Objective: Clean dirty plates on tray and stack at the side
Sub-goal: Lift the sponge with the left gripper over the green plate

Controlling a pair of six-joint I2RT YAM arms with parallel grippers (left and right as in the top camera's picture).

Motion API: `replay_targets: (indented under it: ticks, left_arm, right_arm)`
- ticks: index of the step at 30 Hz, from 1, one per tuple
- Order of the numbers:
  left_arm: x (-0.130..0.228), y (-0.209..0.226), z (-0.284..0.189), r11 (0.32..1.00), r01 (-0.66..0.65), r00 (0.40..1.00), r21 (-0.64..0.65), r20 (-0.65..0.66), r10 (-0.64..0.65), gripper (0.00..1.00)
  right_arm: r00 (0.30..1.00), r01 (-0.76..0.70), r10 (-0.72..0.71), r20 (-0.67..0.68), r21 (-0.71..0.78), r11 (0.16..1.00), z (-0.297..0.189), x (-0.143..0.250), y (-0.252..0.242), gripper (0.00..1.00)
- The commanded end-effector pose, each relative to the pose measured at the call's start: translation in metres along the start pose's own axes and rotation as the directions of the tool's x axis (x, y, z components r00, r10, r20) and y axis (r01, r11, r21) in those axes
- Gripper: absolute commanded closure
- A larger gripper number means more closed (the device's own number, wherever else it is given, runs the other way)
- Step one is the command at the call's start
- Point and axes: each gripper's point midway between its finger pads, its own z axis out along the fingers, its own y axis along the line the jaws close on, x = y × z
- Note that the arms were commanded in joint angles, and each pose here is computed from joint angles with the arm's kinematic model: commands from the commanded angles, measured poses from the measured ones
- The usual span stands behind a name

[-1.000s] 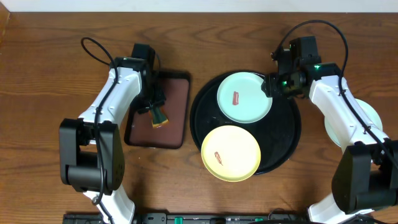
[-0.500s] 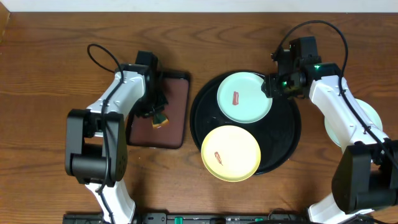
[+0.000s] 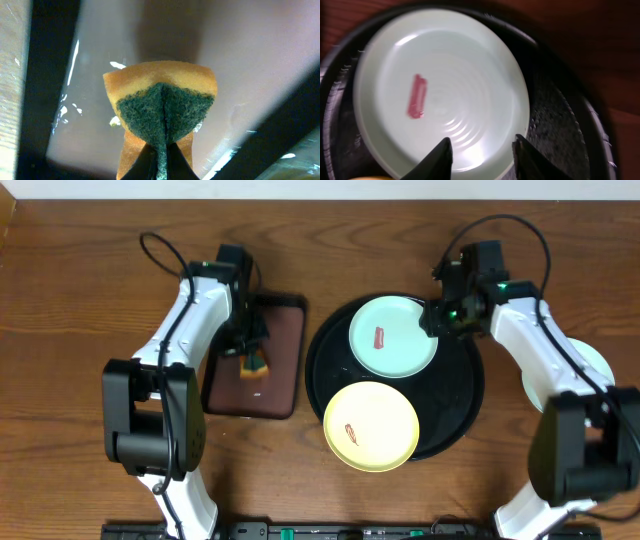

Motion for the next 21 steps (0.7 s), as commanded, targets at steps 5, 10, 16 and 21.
replay_targets:
  ticks: [5,10,16,21]
  left_arm:
    - [-0.001,-0.05,-0.049,0.985,-0.146,0.984,0.087,0.116,0.136,0.92]
    - [0.009,-0.095,-0.054,0.953,-0.237,0.966,0.189,0.152,0.21,0.93]
    - [0.02,-0.126,-0.056,0.926,-0.304,0.945,0.222,0.189,0.265,0.92]
    - [0.025,-0.153,-0.06,0.892,-0.362,0.923,0.271,0.236,0.303,0.92]
  right_arm:
    - [0.993,-0.058,0.066,-0.103,0.08,0.995,0.046,0.021,-0.026,0.66]
    - [0.987,-0.075,0.087,-0.132,0.089,0.993,0.054,0.028,-0.029,0.69]
    - [0.994,-0.044,0.043,-0.097,-0.015,0.999,0.031,0.019,-0.006,0.69]
    - [0.996,-0.082,0.083,-0.017,0.062,0.995,0.001,0.005,-0.022,0.68]
